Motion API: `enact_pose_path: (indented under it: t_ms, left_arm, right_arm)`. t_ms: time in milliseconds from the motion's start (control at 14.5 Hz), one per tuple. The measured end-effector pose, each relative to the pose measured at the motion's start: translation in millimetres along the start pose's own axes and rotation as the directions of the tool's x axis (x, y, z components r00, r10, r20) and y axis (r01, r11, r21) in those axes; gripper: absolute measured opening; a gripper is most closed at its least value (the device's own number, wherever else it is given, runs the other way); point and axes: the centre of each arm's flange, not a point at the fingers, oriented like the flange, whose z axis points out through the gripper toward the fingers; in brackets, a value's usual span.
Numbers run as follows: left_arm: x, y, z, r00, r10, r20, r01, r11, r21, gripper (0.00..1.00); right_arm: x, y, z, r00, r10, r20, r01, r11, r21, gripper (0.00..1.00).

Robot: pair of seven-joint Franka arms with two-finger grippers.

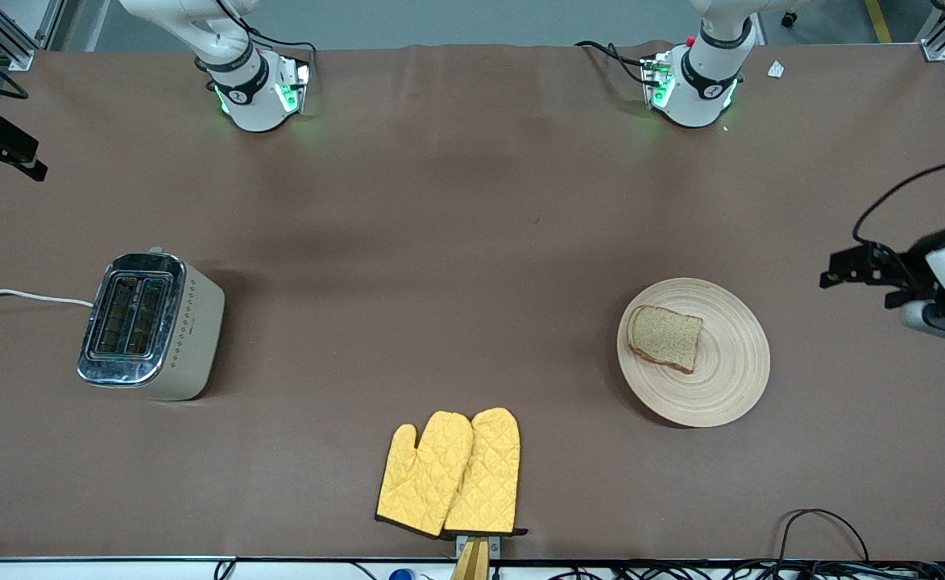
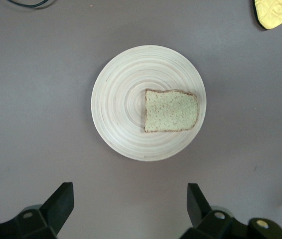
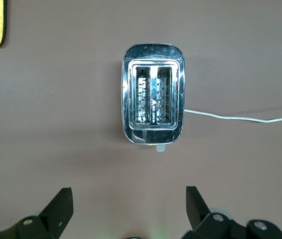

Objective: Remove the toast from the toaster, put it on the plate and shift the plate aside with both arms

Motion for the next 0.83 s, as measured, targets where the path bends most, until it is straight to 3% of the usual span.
enact_pose_path:
  t_ms: [344,619,826]
  left_arm:
    - [-38.1,26.0,-48.8,0.999,-0.05,0.003,0.05,0.994,0.097,1.0]
    - [-44.3,25.1,-53.4,0.998,-0.056,0.007,0.055,0.993,0.102,1.0]
    - [-43.3,56.8,-57.5,0.999,-0.033,-0.002,0.033,0.993,0.11,1.0]
  right_arm:
    - [0.0,0.0,0.0,1.0,0.0,0.0,0.0,1.0,0.0,1.0]
    - [0.0,0.1,0.0,1.0,0.0,0.0,0.0,1.0,0.0,1.0]
    - [0.0,0.5,0.0,1.0,0.001,0.0,-0.001,1.0,0.0,1.0]
